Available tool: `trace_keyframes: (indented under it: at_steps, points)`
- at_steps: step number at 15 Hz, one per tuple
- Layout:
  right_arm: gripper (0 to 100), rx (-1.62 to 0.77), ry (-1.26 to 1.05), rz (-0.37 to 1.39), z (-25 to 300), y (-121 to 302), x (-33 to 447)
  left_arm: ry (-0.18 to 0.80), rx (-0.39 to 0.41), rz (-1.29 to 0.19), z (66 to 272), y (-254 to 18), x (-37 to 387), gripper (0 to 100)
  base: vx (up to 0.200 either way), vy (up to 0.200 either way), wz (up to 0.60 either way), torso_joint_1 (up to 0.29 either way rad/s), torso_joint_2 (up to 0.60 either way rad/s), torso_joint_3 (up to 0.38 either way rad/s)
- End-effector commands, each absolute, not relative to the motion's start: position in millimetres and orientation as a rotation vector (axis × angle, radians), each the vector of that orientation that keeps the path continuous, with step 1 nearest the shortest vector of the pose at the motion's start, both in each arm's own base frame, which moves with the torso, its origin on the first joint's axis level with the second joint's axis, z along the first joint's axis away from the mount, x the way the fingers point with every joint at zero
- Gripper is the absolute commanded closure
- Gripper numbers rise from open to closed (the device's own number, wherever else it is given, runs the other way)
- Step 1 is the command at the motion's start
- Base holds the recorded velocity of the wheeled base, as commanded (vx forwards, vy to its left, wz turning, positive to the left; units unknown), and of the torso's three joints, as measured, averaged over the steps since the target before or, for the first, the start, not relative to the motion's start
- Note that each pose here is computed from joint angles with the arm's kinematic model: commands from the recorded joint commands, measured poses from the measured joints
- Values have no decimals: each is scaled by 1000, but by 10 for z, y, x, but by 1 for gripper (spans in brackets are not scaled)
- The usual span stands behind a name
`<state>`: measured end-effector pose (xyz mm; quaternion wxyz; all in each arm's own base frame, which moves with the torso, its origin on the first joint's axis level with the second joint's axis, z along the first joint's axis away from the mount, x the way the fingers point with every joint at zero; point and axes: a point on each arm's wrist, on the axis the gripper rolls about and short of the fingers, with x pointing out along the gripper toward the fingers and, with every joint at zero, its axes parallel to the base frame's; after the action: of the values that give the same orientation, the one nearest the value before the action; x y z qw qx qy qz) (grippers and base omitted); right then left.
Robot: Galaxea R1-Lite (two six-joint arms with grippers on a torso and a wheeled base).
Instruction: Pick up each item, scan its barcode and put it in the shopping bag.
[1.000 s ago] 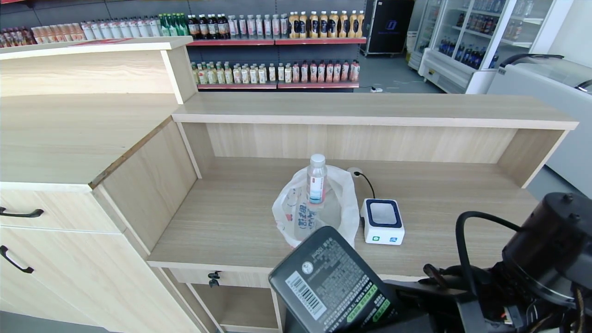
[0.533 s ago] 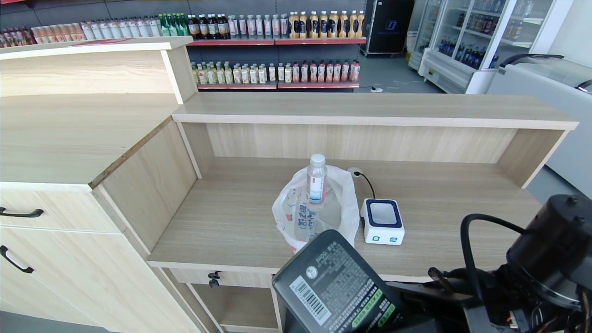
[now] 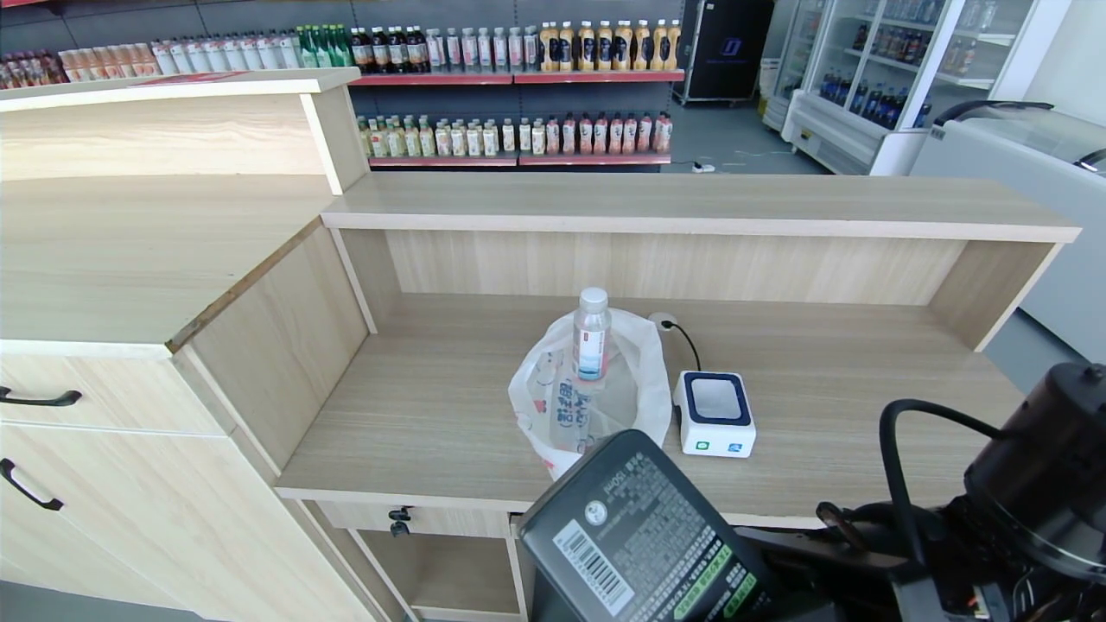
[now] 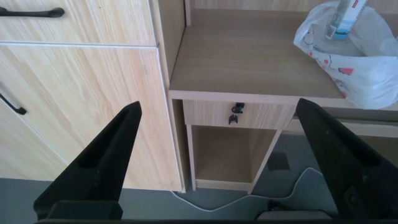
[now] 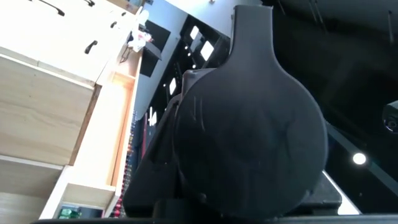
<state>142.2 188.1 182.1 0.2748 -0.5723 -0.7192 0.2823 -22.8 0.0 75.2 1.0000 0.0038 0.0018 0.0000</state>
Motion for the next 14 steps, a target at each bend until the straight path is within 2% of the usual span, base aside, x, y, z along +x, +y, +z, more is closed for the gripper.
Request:
trace_keyframes:
  at_steps: [1, 8, 9, 11, 12, 13, 14]
  points:
    - [100, -1537, -1934, 760, 1821, 1880, 1419, 3, 8, 0, 752, 0, -228, 0, 0, 0, 0, 0, 0, 0]
    - [100, -1537, -1924, 777, 1812, 1877, 1421, 3, 8, 0, 752, 0, -228, 0, 0, 0, 0, 0, 0, 0]
    - [100, -1585, -1789, 824, 1824, 1742, 1537, 3, 8, 0, 752, 0, -228, 0, 0, 0, 0, 0, 0, 0]
    - [100, -1732, -1175, 896, 1734, 1367, 1784, 3, 8, 0, 752, 0, -228, 0, 0, 0, 0, 0, 0, 0]
    - [100, -1688, -769, 962, 1658, 1166, 1824, 3, 8, 0, 752, 0, -228, 0, 0, 0, 0, 0, 0, 0]
    - [100, -1603, -497, 942, 1651, 984, 1885, 3, 8, 0, 752, 0, -228, 0, 0, 0, 0, 0, 0, 0]
    - [100, -1512, -319, 869, 1643, 714, 1951, 3, 8, 0, 752, 0, -228, 0, 0, 0, 0, 0, 0, 0]
